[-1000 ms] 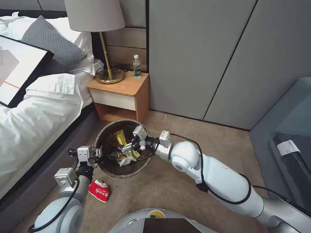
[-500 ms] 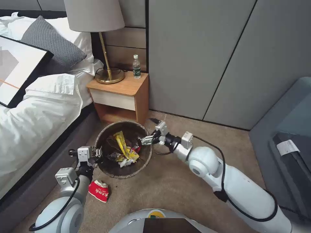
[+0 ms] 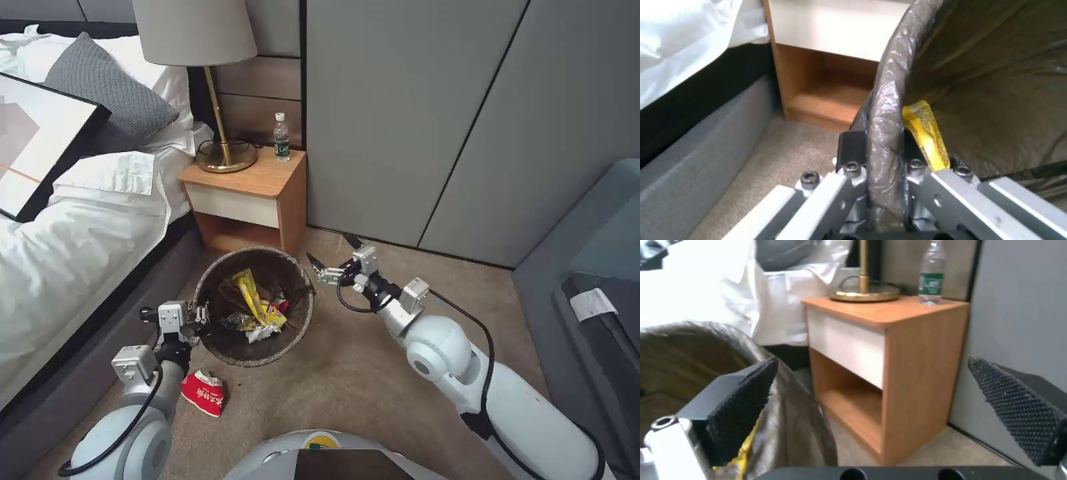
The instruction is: Pick up the trash bin, then pick up the garbage from the floor and place it into the trash bin.
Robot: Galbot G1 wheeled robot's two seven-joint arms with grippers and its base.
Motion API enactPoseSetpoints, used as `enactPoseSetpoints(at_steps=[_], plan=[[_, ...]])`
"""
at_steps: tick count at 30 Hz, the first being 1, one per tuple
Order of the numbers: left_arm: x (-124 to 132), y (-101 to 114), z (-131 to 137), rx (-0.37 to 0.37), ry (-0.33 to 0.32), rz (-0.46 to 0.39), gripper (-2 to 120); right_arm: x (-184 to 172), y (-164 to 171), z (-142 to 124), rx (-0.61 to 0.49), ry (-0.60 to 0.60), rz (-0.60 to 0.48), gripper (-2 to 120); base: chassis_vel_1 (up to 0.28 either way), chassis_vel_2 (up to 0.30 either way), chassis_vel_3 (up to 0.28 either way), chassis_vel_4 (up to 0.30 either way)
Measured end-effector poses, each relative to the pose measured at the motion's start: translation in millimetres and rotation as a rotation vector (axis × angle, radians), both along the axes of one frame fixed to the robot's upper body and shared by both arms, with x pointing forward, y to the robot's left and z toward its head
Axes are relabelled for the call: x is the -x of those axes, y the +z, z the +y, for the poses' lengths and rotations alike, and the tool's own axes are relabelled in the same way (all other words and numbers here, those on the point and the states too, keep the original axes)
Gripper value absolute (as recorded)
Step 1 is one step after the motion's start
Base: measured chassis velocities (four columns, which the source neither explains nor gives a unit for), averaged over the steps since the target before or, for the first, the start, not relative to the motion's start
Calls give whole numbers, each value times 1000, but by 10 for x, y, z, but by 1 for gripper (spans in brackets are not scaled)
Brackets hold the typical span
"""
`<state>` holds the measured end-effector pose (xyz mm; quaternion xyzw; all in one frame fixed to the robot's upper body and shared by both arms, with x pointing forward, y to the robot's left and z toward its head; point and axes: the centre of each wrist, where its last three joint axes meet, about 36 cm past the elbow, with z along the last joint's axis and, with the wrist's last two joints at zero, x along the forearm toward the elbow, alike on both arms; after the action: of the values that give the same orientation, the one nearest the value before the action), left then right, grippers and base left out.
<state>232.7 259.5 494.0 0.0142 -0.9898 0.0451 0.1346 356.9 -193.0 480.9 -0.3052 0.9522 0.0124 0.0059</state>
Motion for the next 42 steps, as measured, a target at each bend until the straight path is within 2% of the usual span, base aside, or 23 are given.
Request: enactPoseSetpoints(at_steps=[9,12,15,23,30,42], plan=[[16,35,4,0,0,-5,2,447,-337,-174,-12,-175,-26,100,0,0,0,0],[17,36,5,0,0,-5,2,463,-349,-183,-10,-182,-29,100,0,0,0,0],[22,33,-5,5,0,-3,2,651,-530,-316,12,-292,-82,100,0,0,0,0],[31,30,-7,6,-4,2,2,928,-773,-429,35,-430,-96,100,0,0,0,0],[46,34,-24,12,-6,5,2,1101,-945,-399,66,-500,-117,100,0,0,0,0],[42,54,-25,18,-6,3,0,1286,-1083,-291,55,-552,-111,100,0,0,0,0]])
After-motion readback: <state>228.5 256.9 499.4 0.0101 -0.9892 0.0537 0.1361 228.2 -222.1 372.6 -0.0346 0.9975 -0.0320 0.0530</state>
